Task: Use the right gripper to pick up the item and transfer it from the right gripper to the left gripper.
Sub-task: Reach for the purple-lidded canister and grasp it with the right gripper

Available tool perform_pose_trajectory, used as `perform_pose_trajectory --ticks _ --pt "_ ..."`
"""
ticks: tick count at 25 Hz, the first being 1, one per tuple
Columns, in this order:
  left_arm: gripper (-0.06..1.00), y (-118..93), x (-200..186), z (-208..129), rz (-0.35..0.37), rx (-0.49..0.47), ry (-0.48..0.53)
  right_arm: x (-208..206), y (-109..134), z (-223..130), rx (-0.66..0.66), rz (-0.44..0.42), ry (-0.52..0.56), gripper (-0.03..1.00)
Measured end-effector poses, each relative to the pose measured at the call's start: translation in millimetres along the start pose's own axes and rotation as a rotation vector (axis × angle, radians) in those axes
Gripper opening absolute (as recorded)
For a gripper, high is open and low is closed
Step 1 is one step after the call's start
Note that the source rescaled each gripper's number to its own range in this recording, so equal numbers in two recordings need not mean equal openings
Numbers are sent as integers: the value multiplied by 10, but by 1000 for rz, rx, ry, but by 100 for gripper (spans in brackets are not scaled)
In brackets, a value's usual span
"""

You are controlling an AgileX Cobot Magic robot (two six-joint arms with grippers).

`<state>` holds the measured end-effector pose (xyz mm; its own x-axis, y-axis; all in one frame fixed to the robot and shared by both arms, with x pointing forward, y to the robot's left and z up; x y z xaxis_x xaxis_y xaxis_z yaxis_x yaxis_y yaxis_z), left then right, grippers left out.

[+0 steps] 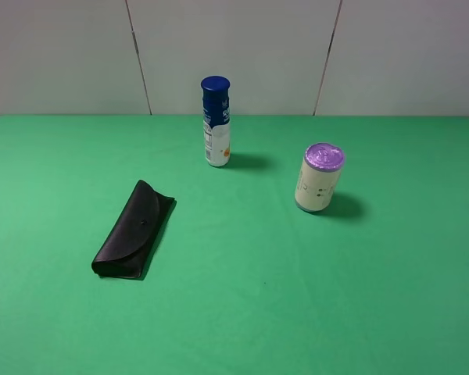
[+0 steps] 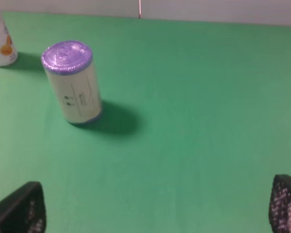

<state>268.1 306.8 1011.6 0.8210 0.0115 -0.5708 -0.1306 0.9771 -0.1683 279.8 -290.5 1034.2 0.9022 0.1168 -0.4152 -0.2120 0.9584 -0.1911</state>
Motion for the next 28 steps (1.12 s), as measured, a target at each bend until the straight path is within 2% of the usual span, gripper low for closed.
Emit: perform_pose_trajectory --ticks 25,28 --pt "98 0 0 0 0 0 0 -14 0 5 3 1 2 100" --pt "98 0 0 0 0 0 0 -73 -17 94 10 9 31 100"
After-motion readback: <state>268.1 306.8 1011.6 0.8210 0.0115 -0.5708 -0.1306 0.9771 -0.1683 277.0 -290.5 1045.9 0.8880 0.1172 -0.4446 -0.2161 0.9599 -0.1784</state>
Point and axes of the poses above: a point on each arm's last joint axis where the gripper is mounted, x pointing out along that axis toward the gripper, y along the wrist's bending axis when the last joint is at zero, z = x × y, the point moved 5 cm from there along x, pointing out along that axis toward the gripper, and after that the axes turned 13 degrees about -x, right-handed, at the moved point
